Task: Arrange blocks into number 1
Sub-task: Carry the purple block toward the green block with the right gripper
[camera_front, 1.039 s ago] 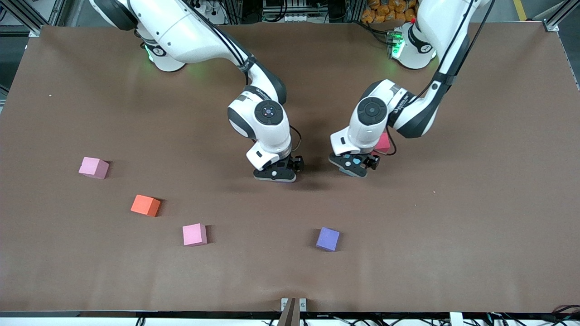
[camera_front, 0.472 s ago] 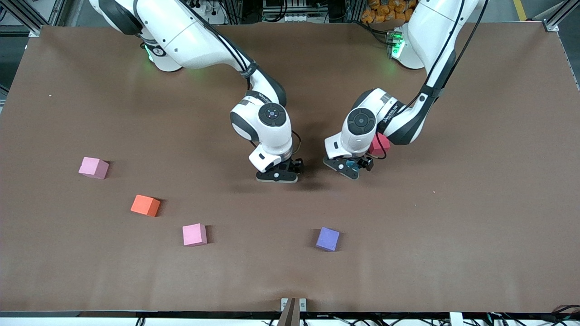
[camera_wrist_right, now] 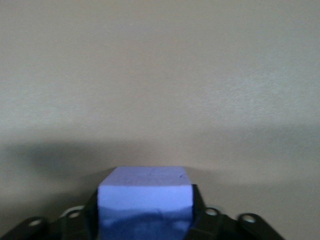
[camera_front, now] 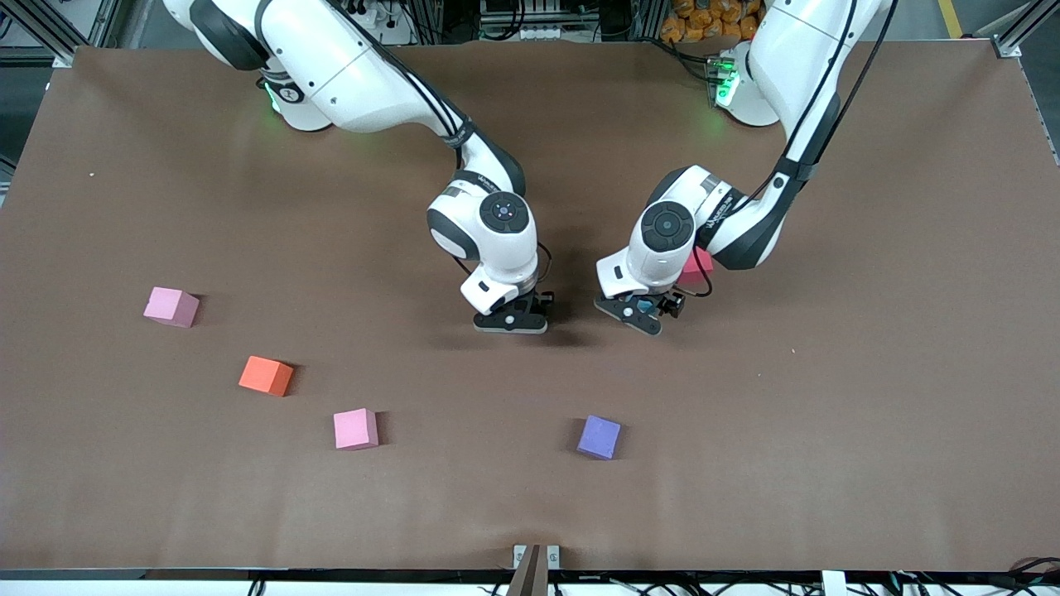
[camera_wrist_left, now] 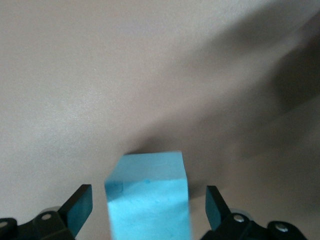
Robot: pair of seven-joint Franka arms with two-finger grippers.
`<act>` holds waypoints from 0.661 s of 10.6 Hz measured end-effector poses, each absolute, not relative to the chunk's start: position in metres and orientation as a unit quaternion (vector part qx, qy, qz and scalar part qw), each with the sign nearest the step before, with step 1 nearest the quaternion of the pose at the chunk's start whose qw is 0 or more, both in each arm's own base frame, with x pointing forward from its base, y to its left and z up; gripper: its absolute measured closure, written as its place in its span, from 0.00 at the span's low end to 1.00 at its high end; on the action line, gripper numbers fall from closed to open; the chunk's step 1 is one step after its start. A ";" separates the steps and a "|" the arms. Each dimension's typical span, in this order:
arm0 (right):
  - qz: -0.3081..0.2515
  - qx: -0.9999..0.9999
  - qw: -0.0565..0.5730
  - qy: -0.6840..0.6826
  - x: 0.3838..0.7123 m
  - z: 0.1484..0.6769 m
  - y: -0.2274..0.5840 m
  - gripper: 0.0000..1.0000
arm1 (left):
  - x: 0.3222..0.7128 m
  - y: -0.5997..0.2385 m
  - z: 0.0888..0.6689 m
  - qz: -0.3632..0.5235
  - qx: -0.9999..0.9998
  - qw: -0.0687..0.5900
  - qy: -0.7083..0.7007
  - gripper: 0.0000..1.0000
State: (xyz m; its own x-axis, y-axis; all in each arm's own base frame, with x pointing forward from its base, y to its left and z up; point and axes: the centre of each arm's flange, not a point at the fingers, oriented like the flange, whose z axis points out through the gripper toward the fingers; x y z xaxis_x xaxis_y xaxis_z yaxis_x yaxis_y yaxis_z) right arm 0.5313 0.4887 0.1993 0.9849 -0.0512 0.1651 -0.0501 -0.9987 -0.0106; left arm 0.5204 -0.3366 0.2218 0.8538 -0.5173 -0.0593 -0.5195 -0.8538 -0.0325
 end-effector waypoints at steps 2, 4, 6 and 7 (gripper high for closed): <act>-0.080 -0.996 -0.012 0.027 0.532 0.202 0.468 0.40 | 0.521 -0.338 0.223 0.022 -0.966 0.023 0.258 0.00; -0.068 -0.997 -0.026 0.041 0.530 0.222 0.419 0.40 | 0.519 -0.339 0.220 0.026 -0.966 0.024 0.256 0.00; -0.051 -0.997 -0.025 0.051 0.513 0.249 0.383 0.40 | 0.517 -0.338 0.213 0.035 -0.966 0.027 0.254 0.00; -0.045 -0.997 -0.026 0.051 0.499 0.256 0.375 0.40 | 0.516 -0.336 0.210 0.041 -0.967 0.030 0.249 0.00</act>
State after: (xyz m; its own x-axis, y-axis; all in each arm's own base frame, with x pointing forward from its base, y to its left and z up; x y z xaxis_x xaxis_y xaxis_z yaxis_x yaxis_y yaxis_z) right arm 0.4991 0.3751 0.2558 0.9906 -0.0999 0.0930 -0.1046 -0.9934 0.0468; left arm 0.5165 -0.3358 0.2095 0.8726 -0.4794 -0.0942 -0.4842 -0.8742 -0.0368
